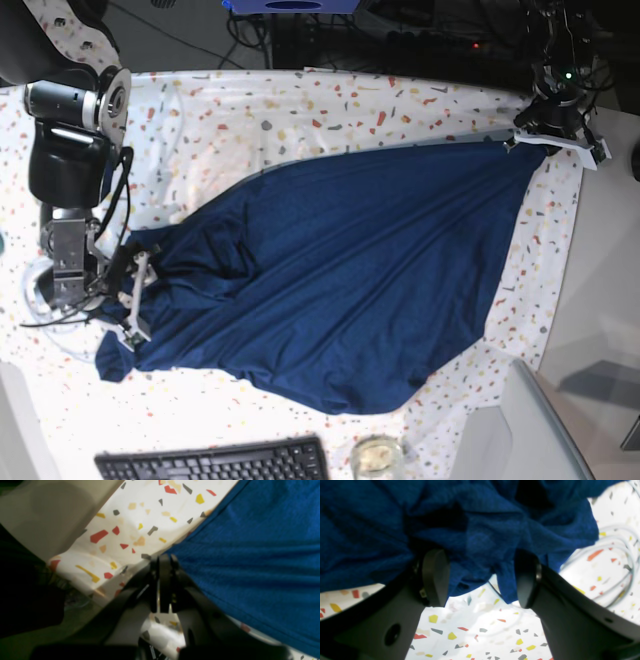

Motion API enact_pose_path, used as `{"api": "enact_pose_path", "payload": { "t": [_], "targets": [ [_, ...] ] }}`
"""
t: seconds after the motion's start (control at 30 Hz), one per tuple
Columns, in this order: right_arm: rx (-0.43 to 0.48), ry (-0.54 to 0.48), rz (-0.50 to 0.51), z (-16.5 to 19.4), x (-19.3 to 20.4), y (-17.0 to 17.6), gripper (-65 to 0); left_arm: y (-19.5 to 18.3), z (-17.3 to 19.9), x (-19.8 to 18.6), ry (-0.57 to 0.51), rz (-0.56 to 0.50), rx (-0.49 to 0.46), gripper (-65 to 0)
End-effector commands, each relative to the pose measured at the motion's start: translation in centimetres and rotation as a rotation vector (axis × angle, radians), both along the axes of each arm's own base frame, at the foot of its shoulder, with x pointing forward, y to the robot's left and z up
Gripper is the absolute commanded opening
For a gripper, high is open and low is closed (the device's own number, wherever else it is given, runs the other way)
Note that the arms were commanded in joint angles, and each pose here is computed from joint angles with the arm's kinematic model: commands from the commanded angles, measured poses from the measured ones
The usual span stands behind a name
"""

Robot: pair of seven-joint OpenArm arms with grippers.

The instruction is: Layout the t-shirt on the table in an organized manner, then fold the t-shirt properly

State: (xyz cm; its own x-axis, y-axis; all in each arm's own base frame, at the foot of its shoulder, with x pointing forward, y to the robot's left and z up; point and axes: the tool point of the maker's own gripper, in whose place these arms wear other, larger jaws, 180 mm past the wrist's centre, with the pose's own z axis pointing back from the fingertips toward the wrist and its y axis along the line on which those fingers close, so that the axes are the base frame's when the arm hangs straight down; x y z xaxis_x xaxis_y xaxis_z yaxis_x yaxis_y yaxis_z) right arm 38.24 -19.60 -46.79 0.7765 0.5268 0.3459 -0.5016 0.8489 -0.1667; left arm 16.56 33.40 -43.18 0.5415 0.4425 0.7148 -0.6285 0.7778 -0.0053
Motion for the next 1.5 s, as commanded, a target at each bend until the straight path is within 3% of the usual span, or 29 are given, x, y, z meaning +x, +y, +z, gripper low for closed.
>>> {"api": "enact_pose_path", "payload": {
  "t": [0.0, 0.1, 0.17, 0.3, 0.5, 0.73, 0.8, 0.97, 1.1, 1.33, 1.47],
  "targets": [
    [0.001, -0.062, -0.005, 2.0, 2.2, -0.2, -28.1, 0.8, 1.1, 0.4, -0.027, -0.003, 0.038, -65.0],
    [-0.029, -0.014, -0.013, 1.6, 1.3, -0.8, -27.8, 0.7, 1.2, 0.5, -0.031, -0.007, 0.038, -65.0],
    [-0.117, 0.034, -0.024, 2.0, 0.5, -2.4, -27.6, 0.8, 1.1, 0.4, -0.029, -0.003, 0.038, -65.0],
    [-0.191, -0.052, -0.038, 4.5, 1.0, -3.7, -27.3, 0.9, 1.2, 0.5, -0.032, -0.005, 0.040, -65.0],
    [-0.114, -0.033, -0.018, 3.6, 2.7, -2.4, -20.7, 0.8, 1.4, 0.9, -0.041, -0.006, 0.040, -65.0],
    [-0.025, 0.016, 0.006, 1.4, 2.9, -1.3, -21.8, 0.8, 1.3, 0.8, -0.038, -0.006, 0.039, -65.0],
    [-0.024, 0.023, 0.006, 1.2, 2.7, -1.3, -28.5, 0.9, 1.3, 0.8, -0.038, -0.004, 0.040, -65.0],
    [-0.053, 0.068, -0.002, 0.9, 1.9, -1.9, -63.2, 0.9, 1.2, 0.7, -0.035, -0.003, 0.039, -65.0],
    [-0.124, 0.106, -0.018, 1.1, 0.6, -3.3, -63.5, 0.9, 1.3, 0.9, -0.039, -0.004, 0.040, -65.0],
    [-0.338, 0.032, -0.095, 5.0, -2.9, -7.8, -63.2, 0.7, 2.1, 1.2, -0.060, -0.013, 0.047, -65.0],
    [-0.421, 0.046, -0.121, 5.8, -6.4, -9.2, -63.0, 0.6, 2.5, 1.5, -0.069, -0.018, 0.049, -65.0]
  ]
}}
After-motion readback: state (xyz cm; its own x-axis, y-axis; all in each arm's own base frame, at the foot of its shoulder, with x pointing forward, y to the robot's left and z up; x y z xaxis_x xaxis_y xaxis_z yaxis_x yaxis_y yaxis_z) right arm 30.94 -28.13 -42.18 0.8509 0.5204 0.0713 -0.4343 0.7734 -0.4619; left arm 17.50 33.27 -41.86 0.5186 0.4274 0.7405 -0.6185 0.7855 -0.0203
